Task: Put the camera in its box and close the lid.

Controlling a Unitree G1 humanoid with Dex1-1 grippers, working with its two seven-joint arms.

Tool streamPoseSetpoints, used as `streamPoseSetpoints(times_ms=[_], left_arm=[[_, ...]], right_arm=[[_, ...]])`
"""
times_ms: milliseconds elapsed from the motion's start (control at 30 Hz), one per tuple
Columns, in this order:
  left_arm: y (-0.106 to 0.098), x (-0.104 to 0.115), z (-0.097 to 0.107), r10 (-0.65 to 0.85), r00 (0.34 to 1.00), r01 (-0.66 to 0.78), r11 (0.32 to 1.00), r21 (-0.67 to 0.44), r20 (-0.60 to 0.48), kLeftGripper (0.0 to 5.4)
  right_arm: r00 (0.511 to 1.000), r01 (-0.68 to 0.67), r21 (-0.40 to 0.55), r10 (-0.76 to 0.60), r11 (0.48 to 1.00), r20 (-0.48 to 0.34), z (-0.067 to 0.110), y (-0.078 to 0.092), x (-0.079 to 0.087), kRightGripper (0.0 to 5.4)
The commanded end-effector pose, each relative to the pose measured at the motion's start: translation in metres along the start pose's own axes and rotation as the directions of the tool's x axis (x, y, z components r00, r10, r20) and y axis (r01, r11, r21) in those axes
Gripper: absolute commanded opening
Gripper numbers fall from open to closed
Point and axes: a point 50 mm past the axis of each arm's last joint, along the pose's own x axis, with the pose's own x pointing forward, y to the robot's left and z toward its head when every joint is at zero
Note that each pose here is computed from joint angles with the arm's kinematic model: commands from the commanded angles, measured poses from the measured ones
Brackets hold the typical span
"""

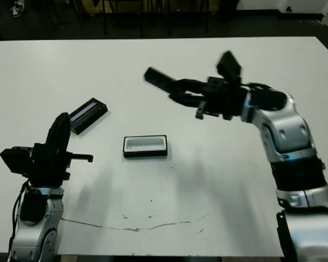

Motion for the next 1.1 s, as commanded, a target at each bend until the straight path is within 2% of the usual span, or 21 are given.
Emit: streamPoseSetpoints(times_ms=[33,233,500,700,833,1100], left_arm=[[0.000,-0.002,-0.006,0.010,0.999,-0.009,1.000,0.010,-0.039,0.00],[-0.001,0.000,-0.007,0.010,0.999,-0.010,1.000,-0.003,-0.039,0.00],[-0.002,0.003,-0.008,0.005,0.999,-0.005,1.000,0.002,-0.036,0.00],[-0.002,0.003,-0.007,0.007,0.999,-0.007,1.000,0.007,-0.034,0.00],[-0.003,0.003,-0.007,0.010,0.999,-0.010,1.000,0.003,-0.036,0.00],[-0.002,0.001,-0.007,0.013,0.999,-0.014,1.000,0.000,-0.036,0.00]], right_arm=[[0.997,-0.063,0.028,0.065,0.998,-0.050,-0.007,0.001,0.008,0.55],[0.977,-0.170,0.035,0.173,0.985,-0.125,-0.012,0.004,0.015,0.55],[0.924,-0.319,0.085,0.329,0.944,-0.194,-0.023,0.009,0.023,0.55],[0.894,-0.330,0.120,0.351,0.936,-0.278,-0.035,0.010,0.024,0.55],[0.872,-0.332,0.074,0.336,0.940,-0.355,-0.038,0.009,0.025,0.55],[0.869,-0.319,0.051,0.314,0.946,-0.382,-0.040,0.009,0.028,0.55]])
